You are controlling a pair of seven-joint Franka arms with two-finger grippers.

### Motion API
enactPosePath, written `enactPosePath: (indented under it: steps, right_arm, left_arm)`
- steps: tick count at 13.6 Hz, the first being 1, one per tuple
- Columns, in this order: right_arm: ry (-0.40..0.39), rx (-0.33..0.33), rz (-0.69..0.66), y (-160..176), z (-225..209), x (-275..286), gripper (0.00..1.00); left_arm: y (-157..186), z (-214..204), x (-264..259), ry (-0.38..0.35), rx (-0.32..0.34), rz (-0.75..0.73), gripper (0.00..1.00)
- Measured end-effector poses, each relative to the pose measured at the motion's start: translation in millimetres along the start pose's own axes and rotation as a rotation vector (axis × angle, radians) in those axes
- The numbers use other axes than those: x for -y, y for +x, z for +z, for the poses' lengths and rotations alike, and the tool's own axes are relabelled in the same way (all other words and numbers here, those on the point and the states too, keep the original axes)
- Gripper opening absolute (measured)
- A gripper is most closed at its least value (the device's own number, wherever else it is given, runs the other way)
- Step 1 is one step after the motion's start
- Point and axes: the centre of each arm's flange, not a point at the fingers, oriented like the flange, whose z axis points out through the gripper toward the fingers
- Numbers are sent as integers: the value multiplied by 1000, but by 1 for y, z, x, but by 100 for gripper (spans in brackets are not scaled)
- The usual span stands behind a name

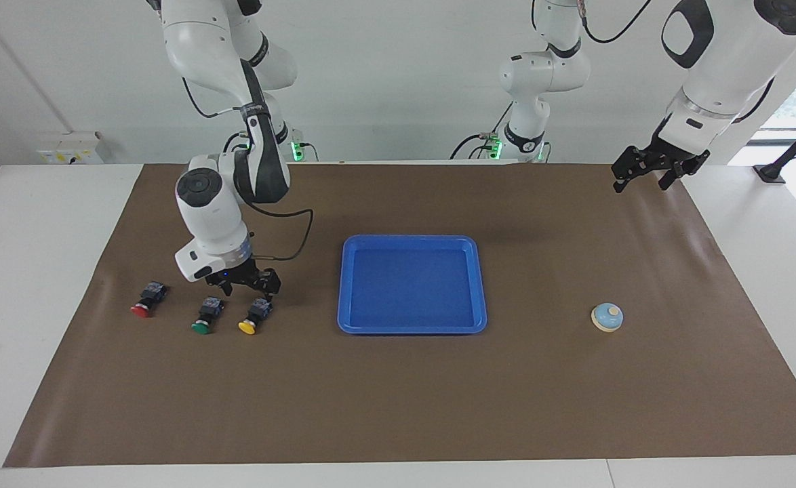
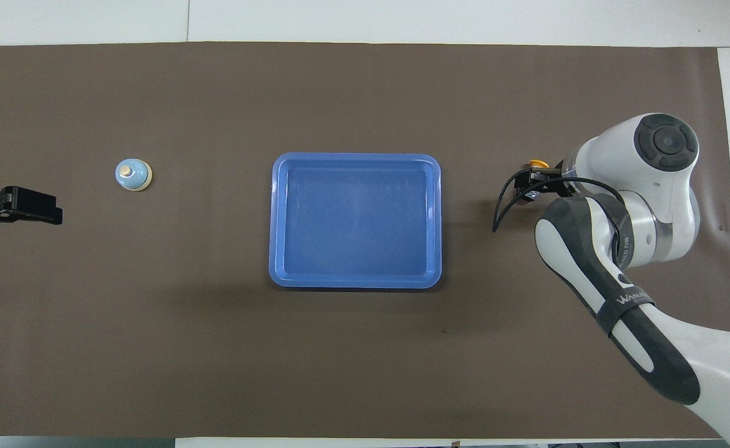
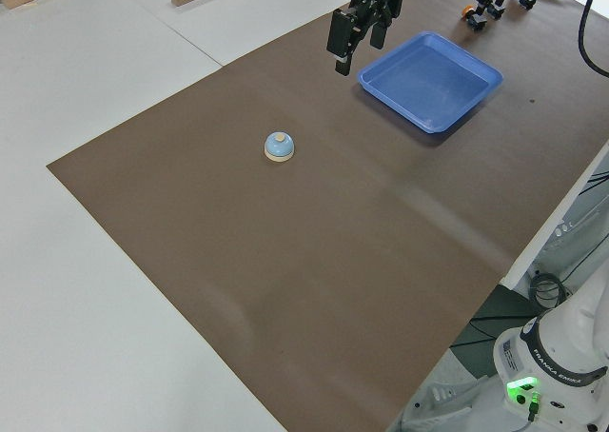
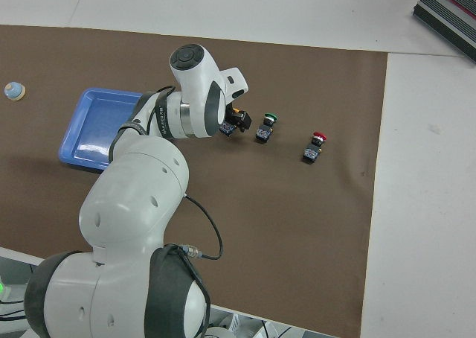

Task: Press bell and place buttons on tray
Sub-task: 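Reach the right gripper to the yellow button and grasp it, then carry the yellow button with the right gripper over the blue tray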

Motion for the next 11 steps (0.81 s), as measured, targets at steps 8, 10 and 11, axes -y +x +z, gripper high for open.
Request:
enactPosePath:
  steps: [8,10,11]
  right_arm:
    - [11,-21,35,9,34,5,96]
    - [12,-22,47,10,35,5,90]
    - [12,-23,56,10,34,5,74]
  left_arm:
    - [0,0,0,0,0,0,100]
    - [0,0,0,0,0,0,100]
    - [0,0,0,0,0,0,100]
